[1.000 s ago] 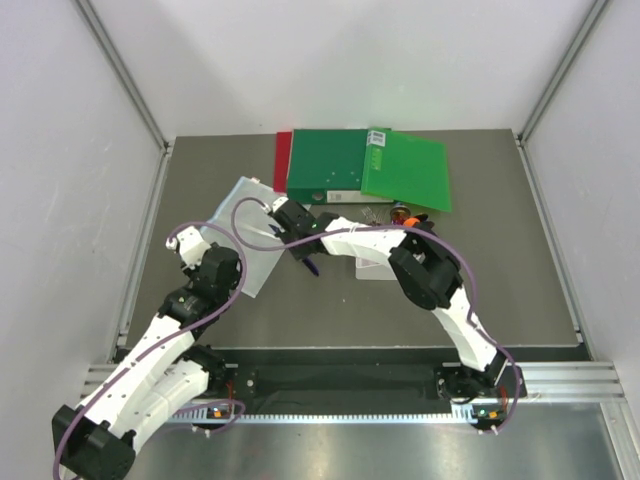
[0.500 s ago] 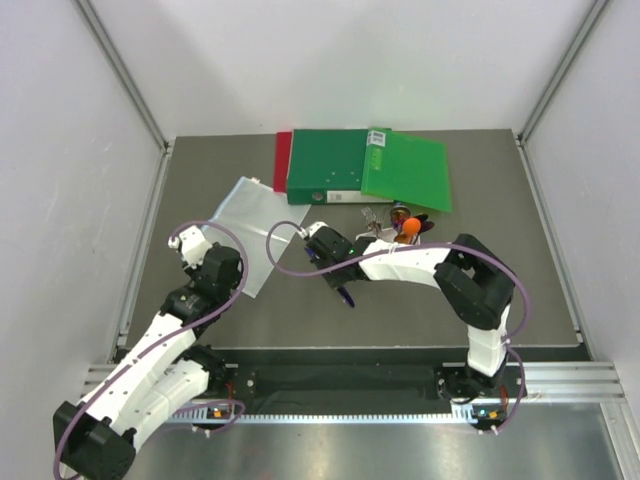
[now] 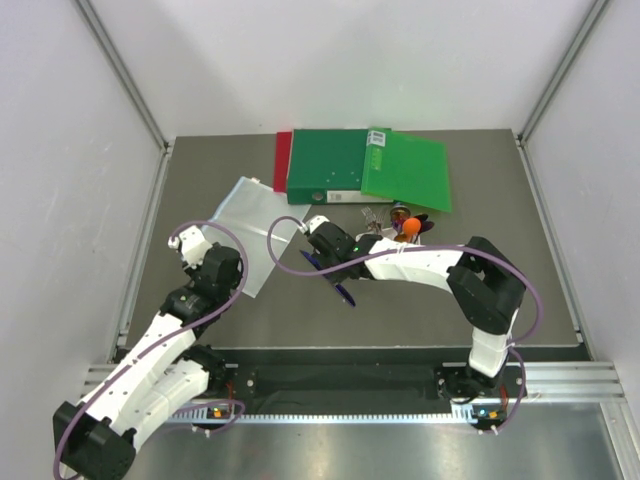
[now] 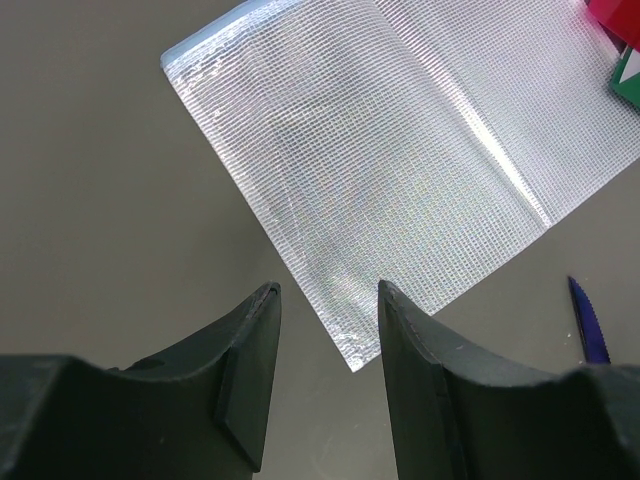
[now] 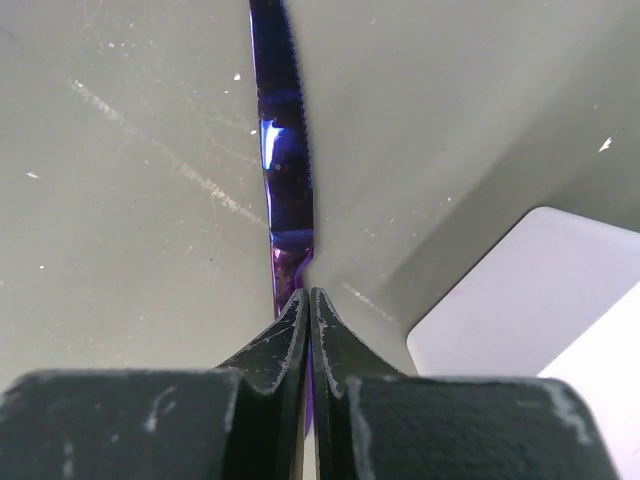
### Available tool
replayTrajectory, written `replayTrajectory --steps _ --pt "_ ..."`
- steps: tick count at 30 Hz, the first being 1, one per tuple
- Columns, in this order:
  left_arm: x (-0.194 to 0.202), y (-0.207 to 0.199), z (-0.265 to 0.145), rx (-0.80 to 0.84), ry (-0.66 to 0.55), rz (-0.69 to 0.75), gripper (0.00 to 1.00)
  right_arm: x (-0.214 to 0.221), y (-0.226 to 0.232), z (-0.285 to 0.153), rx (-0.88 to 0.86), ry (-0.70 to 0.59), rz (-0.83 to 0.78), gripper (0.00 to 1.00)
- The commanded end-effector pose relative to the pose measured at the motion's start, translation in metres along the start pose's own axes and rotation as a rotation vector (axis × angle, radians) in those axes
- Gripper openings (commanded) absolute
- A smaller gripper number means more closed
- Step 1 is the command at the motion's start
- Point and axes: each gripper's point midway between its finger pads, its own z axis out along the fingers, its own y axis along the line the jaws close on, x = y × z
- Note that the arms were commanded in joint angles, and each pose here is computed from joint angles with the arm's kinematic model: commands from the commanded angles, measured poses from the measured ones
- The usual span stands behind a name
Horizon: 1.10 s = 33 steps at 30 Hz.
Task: Sort the eating utensils into containers
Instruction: Move the knife to the center of the board, then pick up the knife at the center of the board.
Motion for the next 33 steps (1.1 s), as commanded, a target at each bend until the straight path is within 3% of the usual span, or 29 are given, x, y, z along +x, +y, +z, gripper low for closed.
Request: replayTrajectory --steps 1,3,5,7,14,24,30,33 --pt "-0.005 -0.001 0.001 -0.001 -0.022 -0.011 0.49 -0.031 0.005 -0.017 -0.009 -0.108 0.000 0.00" --pt "-0.004 -0.001 0.001 -0.003 -0.019 -0.005 0.49 -0.025 0.006 -0.011 -0.006 -0.065 -0.017 0.00" --pt "-0.004 -0.001 0.001 -0.004 -0.015 -0.003 0.49 -0.021 0.009 -0.009 -0.019 -0.051 -0.020 0.21" --pt "-0.004 -0.001 0.002 -0.005 -0.015 -0.004 0.49 -0.016 0.011 -0.007 -0.034 -0.038 -0.024 0.32" --pt "-0.002 0.000 0.002 -0.006 -0.013 -0.001 0.49 -0.006 0.018 0.001 -0.072 0.005 -0.032 0.37" --pt "-0.002 0.000 0.002 -0.003 -0.014 -0.002 0.49 0.023 0.031 0.025 -0.122 0.107 -0.024 0.32" --pt "-0.001 0.000 0.003 -0.003 -0.010 0.002 0.49 0.038 0.035 0.036 -0.141 0.151 -0.039 0.00" --pt "-0.001 0.000 0.003 -0.005 -0.010 0.003 0.49 0.042 0.037 0.039 -0.147 0.164 -0.043 0.00"
